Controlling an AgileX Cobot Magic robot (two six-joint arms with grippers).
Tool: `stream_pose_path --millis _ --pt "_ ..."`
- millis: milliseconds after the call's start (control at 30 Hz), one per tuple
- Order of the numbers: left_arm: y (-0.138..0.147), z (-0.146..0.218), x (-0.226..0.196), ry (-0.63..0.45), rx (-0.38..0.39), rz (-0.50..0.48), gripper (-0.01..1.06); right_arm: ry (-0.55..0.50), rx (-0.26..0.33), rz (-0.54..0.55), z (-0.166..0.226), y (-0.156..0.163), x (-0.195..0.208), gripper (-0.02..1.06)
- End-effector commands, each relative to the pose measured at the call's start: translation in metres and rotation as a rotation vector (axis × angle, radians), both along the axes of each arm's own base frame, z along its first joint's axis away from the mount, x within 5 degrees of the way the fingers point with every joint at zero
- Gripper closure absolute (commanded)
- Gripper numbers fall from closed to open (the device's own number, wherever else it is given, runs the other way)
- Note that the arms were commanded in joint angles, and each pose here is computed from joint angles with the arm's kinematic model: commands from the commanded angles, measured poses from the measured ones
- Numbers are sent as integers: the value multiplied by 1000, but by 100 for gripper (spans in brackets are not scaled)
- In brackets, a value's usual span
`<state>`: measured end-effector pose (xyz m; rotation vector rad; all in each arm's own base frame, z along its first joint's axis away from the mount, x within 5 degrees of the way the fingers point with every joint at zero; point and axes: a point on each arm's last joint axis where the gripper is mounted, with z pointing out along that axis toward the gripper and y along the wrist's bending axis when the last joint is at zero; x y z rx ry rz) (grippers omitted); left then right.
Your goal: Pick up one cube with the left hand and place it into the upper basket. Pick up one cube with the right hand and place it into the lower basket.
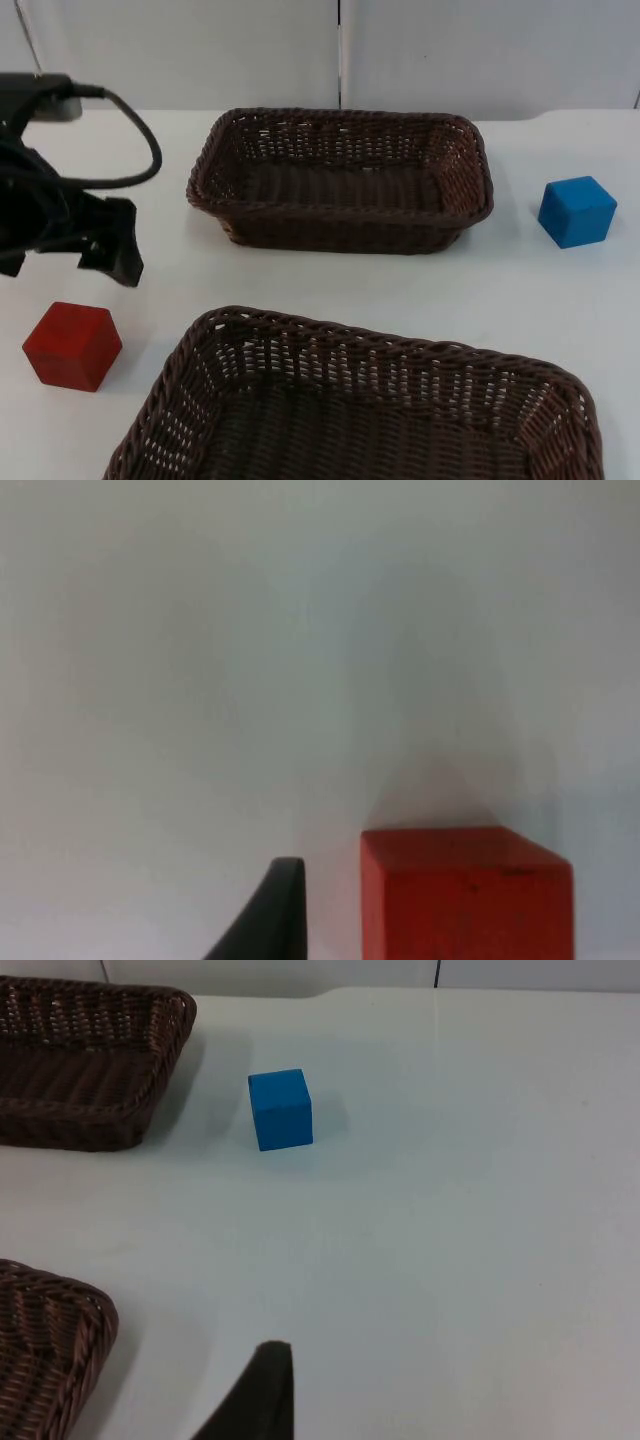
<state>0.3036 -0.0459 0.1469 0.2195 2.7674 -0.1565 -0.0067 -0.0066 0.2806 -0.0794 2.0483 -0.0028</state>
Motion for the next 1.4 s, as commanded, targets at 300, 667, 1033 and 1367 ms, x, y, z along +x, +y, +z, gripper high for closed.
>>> stream_pose_path --millis 300,667,1033,1367 --pt "0 -25 5 47 20 22 0 -2 -7 1 -1 0 0 -1" --pt "0 -54 6 116 32 32 0 -2 -7 1 -1 0 0 -1" --pt "1 -66 6 144 37 35 0 -2 -7 1 -1 0 0 -1" --pt "1 -66 5 154 38 32 64 -2 -7 1 -1 0 0 -1"
